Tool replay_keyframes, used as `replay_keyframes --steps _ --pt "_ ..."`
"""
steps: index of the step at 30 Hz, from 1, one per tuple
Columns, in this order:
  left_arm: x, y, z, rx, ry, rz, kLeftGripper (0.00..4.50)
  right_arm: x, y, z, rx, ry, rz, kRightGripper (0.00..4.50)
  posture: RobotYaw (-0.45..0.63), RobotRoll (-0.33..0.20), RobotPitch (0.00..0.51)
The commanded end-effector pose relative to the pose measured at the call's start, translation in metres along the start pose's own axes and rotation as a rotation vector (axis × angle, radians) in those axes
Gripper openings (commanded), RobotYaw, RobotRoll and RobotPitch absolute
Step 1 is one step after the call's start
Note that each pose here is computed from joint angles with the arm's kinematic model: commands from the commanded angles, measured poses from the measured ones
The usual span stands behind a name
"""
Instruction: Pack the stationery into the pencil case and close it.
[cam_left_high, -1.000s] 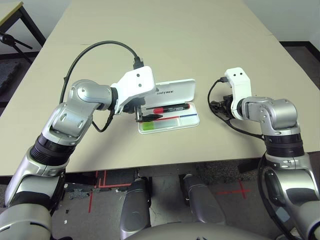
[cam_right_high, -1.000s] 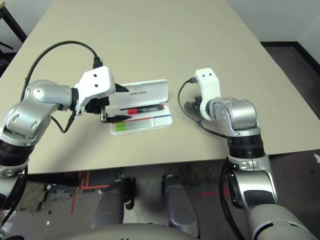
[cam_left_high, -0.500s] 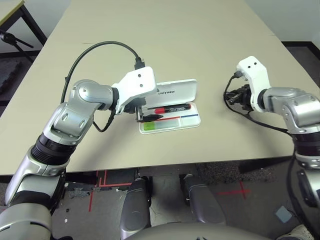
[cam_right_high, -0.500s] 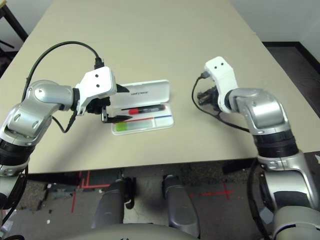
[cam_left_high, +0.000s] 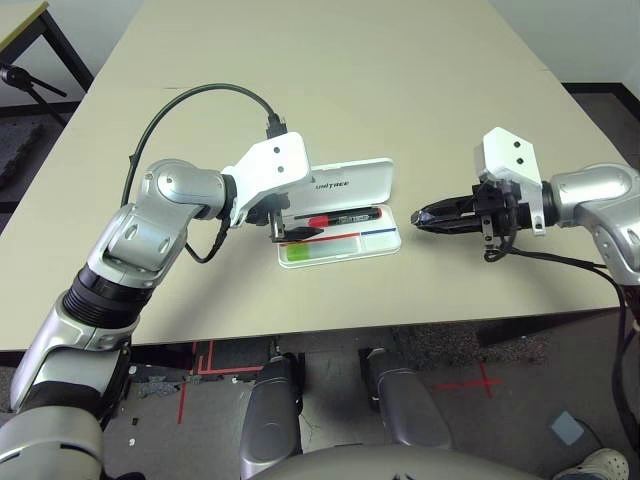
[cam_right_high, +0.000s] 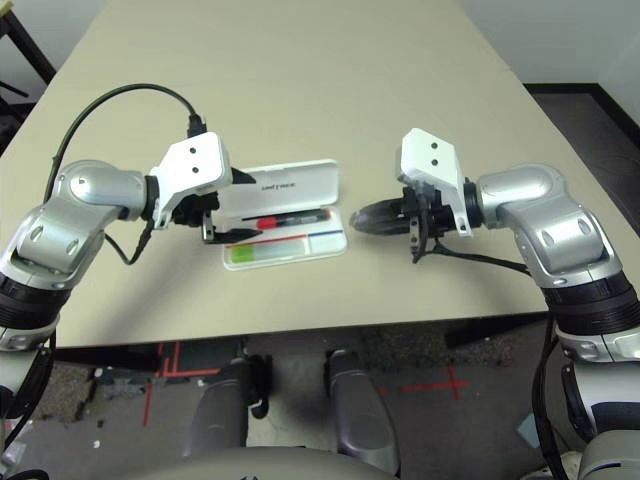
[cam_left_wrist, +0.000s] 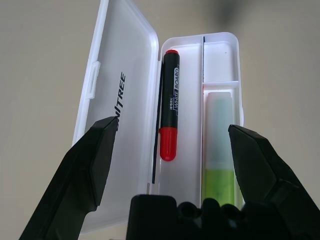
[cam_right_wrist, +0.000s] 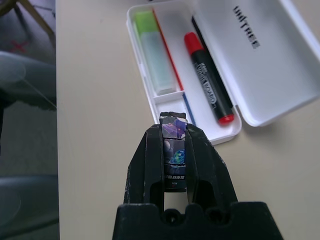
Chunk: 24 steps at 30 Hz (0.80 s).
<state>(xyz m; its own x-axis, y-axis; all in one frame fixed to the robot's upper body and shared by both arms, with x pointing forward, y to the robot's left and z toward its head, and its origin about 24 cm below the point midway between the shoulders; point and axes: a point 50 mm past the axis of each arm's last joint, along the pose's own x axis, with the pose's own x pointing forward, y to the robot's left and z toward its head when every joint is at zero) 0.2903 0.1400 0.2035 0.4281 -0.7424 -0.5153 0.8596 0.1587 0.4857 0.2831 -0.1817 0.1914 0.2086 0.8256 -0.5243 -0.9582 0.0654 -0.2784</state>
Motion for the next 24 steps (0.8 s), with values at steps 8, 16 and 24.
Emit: replay_keyframes --steps 8,16,24 --pt "0.002 -0.004 -0.002 0.012 0.011 -0.005 4.5 0.031 -0.01 -0.004 -0.179 0.054 0.071 0.31 -0.17 0.0 0.185" --pt "0.001 -0.005 -0.003 0.0 0.016 0.012 4.5 0.049 -0.015 -0.006 -0.255 0.074 0.099 0.31 -0.15 0.0 0.184" --pt "0.0 -0.006 -0.003 -0.003 0.02 0.016 4.5 0.063 -0.013 -0.005 -0.275 0.07 0.12 0.31 -0.14 0.0 0.183"
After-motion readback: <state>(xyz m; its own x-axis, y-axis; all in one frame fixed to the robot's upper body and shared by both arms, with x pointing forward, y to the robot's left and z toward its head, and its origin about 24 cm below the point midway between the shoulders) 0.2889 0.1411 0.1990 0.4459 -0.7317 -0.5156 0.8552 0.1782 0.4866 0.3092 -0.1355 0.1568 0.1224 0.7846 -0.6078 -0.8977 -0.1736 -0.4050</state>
